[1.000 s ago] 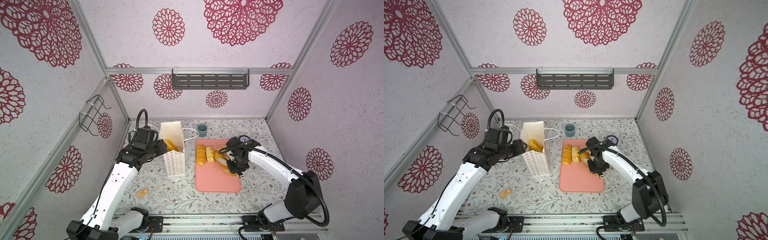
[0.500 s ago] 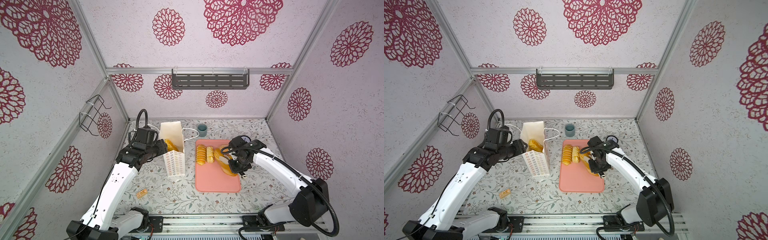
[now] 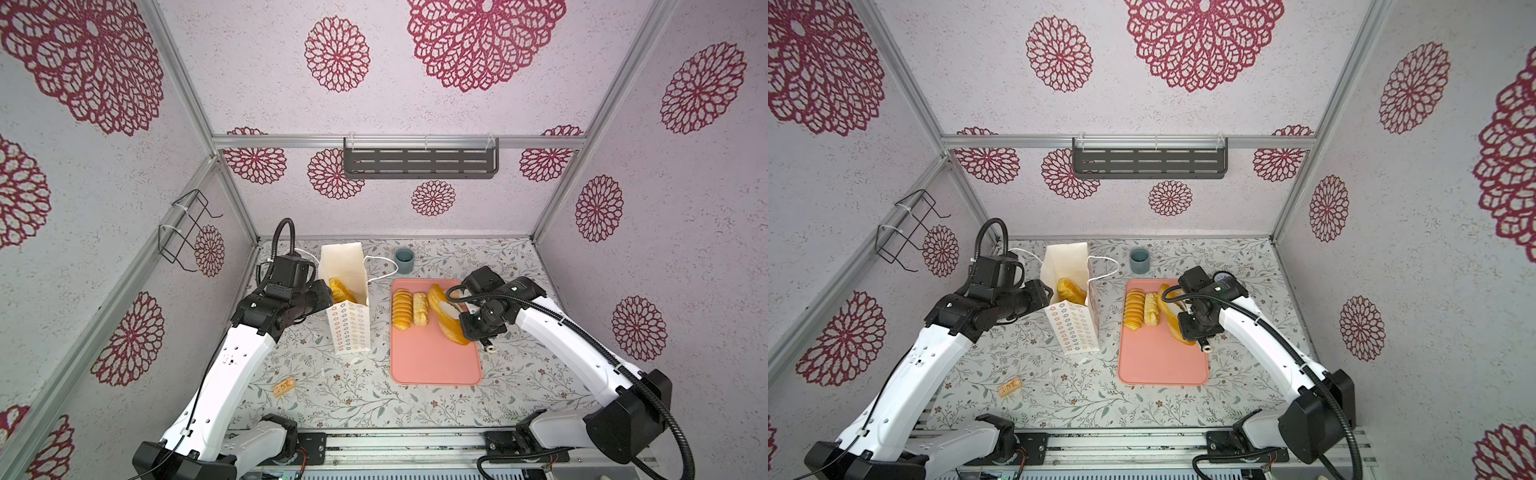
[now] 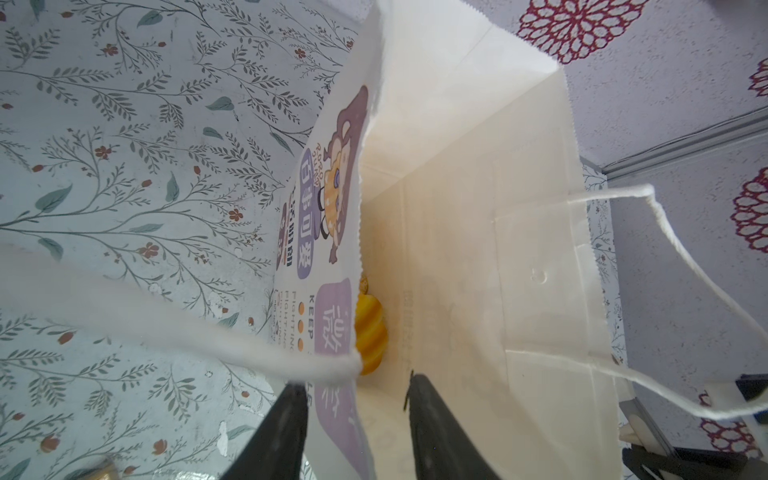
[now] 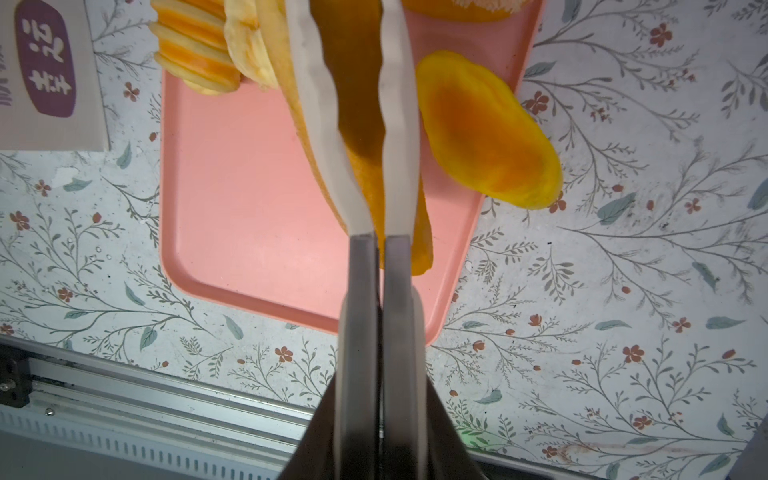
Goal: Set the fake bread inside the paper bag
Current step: 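Lift the golden bread roll upright with the right gripper's tongs, then carry the bread roll with the tongs over the bag opening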
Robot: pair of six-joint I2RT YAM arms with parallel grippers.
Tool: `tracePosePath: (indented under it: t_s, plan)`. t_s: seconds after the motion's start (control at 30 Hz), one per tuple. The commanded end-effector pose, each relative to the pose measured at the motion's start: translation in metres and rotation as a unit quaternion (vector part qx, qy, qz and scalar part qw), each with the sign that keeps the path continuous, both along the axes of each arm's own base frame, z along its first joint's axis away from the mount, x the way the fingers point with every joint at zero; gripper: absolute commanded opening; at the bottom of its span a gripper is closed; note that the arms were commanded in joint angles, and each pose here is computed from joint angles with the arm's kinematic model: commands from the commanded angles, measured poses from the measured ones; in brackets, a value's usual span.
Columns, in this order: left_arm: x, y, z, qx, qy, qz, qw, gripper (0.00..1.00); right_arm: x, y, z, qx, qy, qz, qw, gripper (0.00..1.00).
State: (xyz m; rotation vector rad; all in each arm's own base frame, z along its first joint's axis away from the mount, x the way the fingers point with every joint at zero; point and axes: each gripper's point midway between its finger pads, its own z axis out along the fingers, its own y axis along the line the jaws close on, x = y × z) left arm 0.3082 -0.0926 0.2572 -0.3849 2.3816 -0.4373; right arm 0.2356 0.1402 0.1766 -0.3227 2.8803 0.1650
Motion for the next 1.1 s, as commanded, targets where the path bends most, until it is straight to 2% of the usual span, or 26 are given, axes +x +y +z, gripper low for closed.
tracePosePath:
  t_s: [0.0, 0.17, 0.33, 0.53, 0.73, 0.9, 1.07]
  plan:
    - [0.004, 0.004, 0.015, -0.001, -0.021, 0.007, 1.0, 0.38, 0.004, 0.003, 0.033, 0.04, -0.043, -0.018, 0.998, 0.0]
    - [0.005, 0.002, 0.015, -0.003, -0.019, 0.005, 1.0, 0.3, 0.01, 0.005, 0.052, 0.066, -0.069, -0.029, 0.995, 0.0]
    - [0.006, 0.001, 0.015, -0.005, -0.018, 0.003, 1.0, 0.22, 0.02, 0.011, 0.089, 0.107, -0.121, -0.039, 0.986, 0.0]
    - [0.008, 0.0, 0.016, -0.008, -0.019, 0.002, 1.0, 0.1, 0.04, 0.035, 0.161, 0.208, -0.21, -0.033, 0.955, 0.0]
    - [0.009, -0.001, 0.016, -0.01, -0.019, 0.001, 1.0, 0.01, 0.052, 0.069, 0.225, 0.327, -0.267, -0.001, 0.906, 0.0]
    - [0.008, -0.002, 0.014, -0.011, -0.016, 0.002, 1.0, 0.0, 0.054, 0.106, 0.265, 0.447, -0.278, 0.045, 0.849, 0.0]
    - [0.008, -0.001, 0.015, -0.012, -0.017, 0.003, 1.0, 0.0, 0.052, 0.135, 0.294, 0.529, -0.278, 0.078, 0.798, 0.0]
